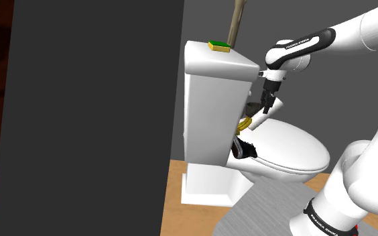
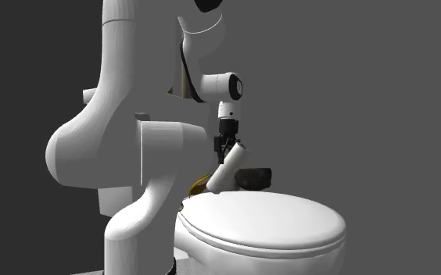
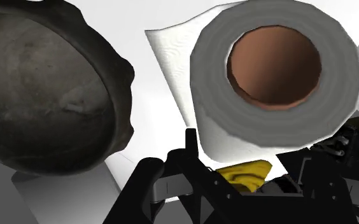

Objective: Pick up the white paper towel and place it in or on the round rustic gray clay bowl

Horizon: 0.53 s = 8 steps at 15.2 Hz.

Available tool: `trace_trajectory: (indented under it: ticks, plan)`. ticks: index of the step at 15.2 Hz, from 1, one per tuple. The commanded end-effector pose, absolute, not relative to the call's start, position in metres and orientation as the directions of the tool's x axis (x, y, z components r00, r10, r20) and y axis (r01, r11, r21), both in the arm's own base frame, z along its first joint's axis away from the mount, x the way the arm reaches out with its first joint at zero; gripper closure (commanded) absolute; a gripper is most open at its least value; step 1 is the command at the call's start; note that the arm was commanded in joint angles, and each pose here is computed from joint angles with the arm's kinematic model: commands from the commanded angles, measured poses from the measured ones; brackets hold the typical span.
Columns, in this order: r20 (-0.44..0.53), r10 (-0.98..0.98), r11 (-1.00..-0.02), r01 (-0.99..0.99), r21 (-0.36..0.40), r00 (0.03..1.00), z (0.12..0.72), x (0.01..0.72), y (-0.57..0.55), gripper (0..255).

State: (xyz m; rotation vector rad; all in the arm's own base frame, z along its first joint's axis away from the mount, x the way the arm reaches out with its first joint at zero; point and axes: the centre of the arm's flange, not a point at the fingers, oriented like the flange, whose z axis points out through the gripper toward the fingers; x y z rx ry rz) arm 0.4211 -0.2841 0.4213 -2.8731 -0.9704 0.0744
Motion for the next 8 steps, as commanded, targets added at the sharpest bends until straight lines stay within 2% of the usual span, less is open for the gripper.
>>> trace_trajectory:
  ticks: [1,8]
  plan:
    - [-0.012,0.607,-0.790,0.601,-0.118,0.795,0.432,0.421,-0.285,255]
    - [-0.012,0.607,-0.790,0.601,-0.118,0.795,0.469,0.421,-0.285,255]
